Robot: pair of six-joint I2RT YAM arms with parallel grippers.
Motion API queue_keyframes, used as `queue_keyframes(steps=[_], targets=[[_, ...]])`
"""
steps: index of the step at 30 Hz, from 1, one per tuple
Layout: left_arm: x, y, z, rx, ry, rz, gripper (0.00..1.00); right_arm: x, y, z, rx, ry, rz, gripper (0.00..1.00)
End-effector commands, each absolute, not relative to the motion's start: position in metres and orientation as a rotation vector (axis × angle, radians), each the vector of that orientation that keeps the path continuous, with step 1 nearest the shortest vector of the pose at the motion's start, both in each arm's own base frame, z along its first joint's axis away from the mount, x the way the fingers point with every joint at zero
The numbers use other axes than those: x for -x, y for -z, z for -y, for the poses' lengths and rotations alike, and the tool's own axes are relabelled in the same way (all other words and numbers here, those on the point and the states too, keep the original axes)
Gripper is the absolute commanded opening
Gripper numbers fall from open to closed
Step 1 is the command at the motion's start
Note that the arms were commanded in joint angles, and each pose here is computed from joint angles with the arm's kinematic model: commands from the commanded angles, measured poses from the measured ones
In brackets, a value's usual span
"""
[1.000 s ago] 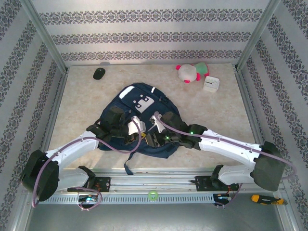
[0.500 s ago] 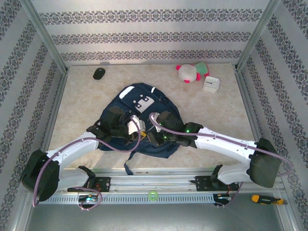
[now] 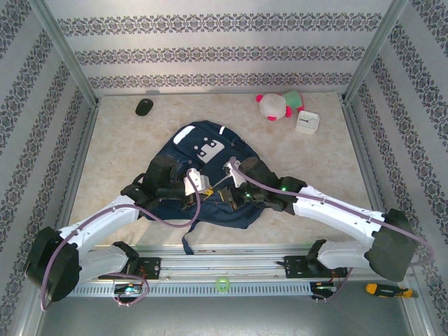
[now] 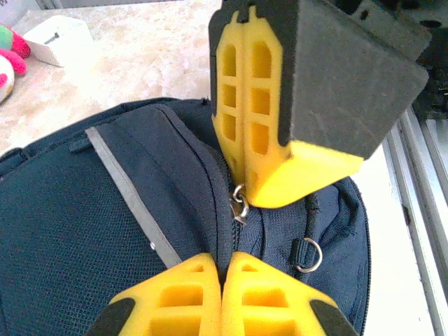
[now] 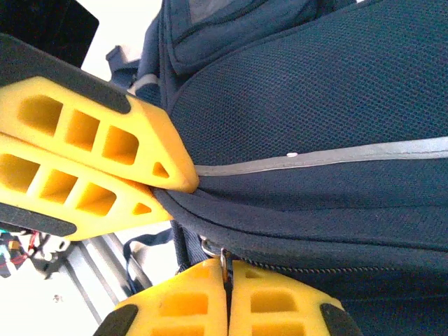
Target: Pack the student bag
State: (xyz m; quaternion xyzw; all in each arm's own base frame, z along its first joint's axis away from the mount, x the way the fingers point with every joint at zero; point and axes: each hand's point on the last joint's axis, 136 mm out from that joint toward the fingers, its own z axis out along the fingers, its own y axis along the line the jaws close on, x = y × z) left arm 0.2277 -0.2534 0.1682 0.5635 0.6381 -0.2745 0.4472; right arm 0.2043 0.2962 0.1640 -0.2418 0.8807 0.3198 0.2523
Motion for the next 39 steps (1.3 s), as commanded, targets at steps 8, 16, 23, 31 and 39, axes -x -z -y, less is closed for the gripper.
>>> queue_keyframes(steps=[8, 16, 23, 31, 39], targets=[[-0.213, -0.169, 0.244, -1.409, 0.769, -1.61, 0.0, -0.226, -0.139, -0.252, 0.433, -0.681, -2.497, 0.0], [-0.209, -0.163, 0.238, -1.435, 0.751, -1.631, 0.0, -0.249, -0.135, -0.217, 0.245, -0.528, -2.486, 0.0], [-0.211, -0.158, 0.23, -1.426, 0.725, -1.677, 0.0, -0.253, -0.137, -0.202, 0.173, -0.51, -2.474, 0.0], [-0.2, -0.157, 0.223, -1.417, 0.718, -1.694, 0.0, -0.261, -0.136, -0.205, 0.181, -0.601, -2.446, 0.0], [-0.245, -0.16, 0.171, -0.889, 0.409, -1.966, 0.5, -0.242, -0.14, -0.23, 0.199, -0.747, -2.423, 0.0]])
